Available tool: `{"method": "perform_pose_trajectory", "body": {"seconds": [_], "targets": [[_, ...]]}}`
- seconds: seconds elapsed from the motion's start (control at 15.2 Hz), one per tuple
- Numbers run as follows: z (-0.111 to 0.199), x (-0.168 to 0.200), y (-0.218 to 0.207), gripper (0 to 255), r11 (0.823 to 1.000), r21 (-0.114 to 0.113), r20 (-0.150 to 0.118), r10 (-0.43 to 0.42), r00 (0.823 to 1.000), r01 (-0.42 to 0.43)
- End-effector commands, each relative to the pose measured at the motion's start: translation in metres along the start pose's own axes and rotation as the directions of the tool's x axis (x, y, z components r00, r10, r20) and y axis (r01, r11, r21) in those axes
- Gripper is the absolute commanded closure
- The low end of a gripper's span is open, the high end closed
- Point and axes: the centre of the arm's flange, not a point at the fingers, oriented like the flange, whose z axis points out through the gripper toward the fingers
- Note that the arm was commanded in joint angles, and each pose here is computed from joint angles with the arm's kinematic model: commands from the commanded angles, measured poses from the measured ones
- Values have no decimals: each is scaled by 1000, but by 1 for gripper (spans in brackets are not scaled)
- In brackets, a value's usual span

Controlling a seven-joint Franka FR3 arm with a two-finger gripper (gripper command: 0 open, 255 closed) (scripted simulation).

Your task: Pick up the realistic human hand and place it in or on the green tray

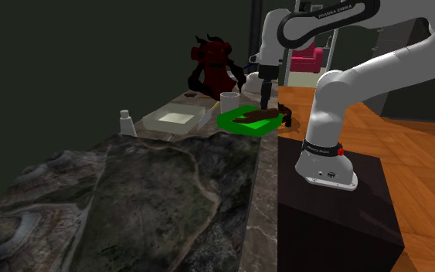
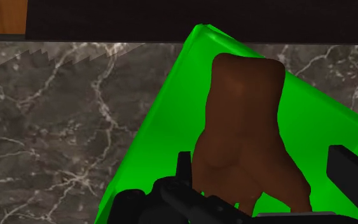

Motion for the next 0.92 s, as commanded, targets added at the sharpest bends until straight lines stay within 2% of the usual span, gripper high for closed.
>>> {"method": "perform_pose_trajectory", "body": {"seconds": [0.0,0.07,0.33,0.86], "targets": [[0,0,0,0,1000,0,0,0,1000,0],[0,0,0,0,1000,0,0,0,1000,0],[-50,0,0,0,1000,0,0,0,1000,0],[-50,0,0,0,1000,0,0,0,1000,0]]}}
